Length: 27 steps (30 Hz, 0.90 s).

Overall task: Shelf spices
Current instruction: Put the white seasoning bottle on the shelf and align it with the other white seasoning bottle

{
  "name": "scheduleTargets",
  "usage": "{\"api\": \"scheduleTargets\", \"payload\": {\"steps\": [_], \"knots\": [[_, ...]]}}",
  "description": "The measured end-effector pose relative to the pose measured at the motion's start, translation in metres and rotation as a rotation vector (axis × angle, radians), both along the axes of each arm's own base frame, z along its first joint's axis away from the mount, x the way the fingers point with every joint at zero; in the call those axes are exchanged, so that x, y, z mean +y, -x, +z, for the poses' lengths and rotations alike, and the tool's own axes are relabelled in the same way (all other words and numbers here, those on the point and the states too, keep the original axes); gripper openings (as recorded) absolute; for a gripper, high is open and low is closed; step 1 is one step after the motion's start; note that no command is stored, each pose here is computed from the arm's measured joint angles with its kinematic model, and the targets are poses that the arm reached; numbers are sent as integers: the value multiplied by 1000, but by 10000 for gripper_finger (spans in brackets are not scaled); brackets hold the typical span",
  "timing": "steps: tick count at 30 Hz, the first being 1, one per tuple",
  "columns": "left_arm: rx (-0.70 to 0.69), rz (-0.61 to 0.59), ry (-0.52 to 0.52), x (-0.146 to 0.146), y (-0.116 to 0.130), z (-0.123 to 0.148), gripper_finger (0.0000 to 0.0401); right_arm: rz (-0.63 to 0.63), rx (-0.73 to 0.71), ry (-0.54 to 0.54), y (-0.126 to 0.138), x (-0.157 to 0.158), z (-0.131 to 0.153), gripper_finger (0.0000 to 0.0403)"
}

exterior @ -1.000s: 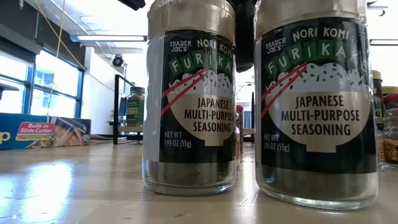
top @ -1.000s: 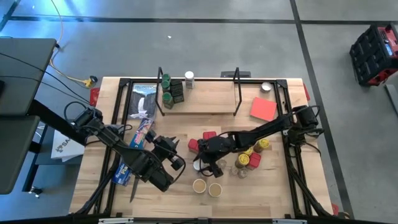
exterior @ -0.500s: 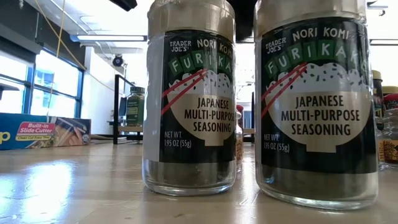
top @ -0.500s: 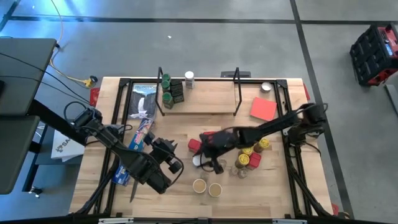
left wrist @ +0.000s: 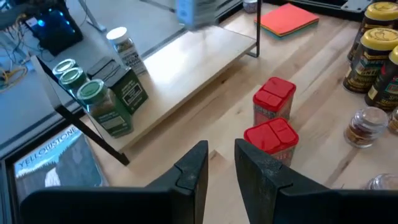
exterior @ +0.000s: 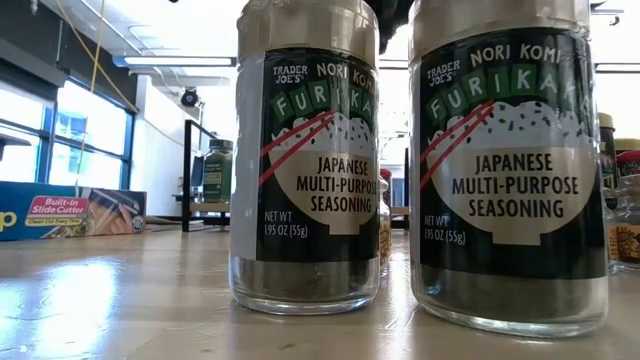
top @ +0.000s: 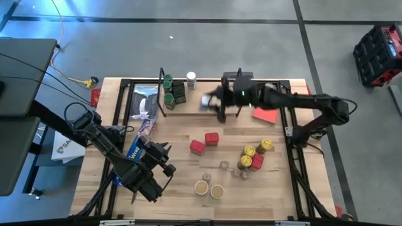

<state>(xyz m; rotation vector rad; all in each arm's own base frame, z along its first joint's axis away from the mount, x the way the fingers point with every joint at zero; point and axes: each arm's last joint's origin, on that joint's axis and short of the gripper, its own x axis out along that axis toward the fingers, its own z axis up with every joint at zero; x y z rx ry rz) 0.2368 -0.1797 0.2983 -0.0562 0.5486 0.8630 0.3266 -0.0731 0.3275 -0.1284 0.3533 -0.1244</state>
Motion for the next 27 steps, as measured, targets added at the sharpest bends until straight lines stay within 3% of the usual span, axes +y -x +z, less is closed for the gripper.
{"api": "scheduleTargets", "payload": {"steps": [6, 13, 19, 27], "knots": [[1, -1, -4, 0, 0, 0, 76, -90, 76, -116, -11, -69, -47, 191], [16, -12, -16, 0, 0, 0, 76, -52, 120, -132, -51, -99, -94, 191], [12, -10, -13, 0, 0, 0, 76, -57, 135, -102, -73, -120, -105, 191], [11, -9, -9, 0, 0, 0, 76, -56, 164, -94, -76, -125, -112, 208]]}}
